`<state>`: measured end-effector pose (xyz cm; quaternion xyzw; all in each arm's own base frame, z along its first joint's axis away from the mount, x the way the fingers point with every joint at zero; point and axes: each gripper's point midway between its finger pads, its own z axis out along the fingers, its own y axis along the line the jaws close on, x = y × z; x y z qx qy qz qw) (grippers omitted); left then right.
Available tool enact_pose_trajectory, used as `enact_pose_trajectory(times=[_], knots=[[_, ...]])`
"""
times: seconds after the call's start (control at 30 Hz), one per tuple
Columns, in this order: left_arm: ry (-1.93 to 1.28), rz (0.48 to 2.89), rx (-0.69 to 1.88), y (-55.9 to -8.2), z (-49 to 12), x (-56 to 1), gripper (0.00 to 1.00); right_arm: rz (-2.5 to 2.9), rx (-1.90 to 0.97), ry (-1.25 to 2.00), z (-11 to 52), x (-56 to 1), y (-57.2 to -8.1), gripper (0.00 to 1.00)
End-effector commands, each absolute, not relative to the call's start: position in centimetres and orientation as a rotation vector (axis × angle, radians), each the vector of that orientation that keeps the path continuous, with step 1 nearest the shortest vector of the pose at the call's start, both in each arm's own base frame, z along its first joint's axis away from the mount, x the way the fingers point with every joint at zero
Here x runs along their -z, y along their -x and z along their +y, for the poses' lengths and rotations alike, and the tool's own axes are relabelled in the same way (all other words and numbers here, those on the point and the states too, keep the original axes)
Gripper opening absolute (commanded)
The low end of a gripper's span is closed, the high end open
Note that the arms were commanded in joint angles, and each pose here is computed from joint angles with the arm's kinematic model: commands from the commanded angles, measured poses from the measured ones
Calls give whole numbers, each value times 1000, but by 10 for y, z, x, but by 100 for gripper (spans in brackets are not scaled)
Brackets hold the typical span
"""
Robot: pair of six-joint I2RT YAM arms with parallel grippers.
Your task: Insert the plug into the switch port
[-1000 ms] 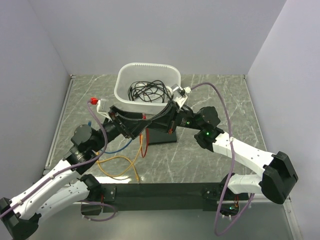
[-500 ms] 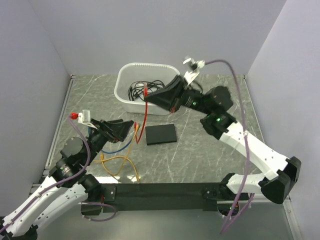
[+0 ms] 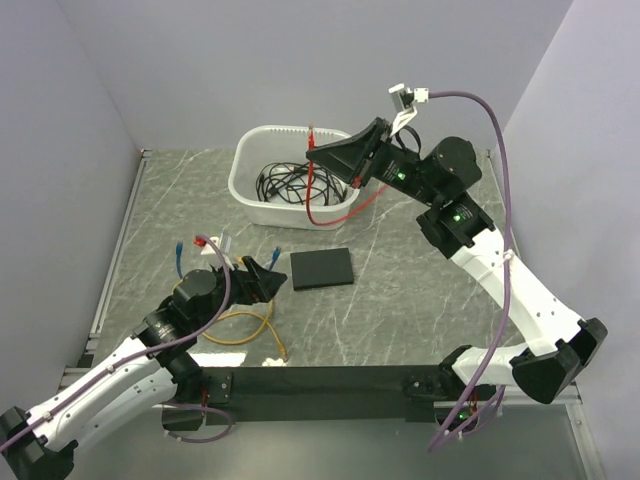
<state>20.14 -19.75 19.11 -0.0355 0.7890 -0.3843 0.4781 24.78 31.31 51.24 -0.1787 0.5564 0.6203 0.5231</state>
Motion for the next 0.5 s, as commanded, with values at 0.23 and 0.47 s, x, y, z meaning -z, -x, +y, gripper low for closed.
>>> enact_pose_trajectory(times=[0.23,0.47], knots=[[164,1866,847,-219,-185,-194,86,1762,-725,83,201,-376,-280,0],[206,1933,836,-239,-205,-166,84,1981,-378,-61,148,-290,-280,0]])
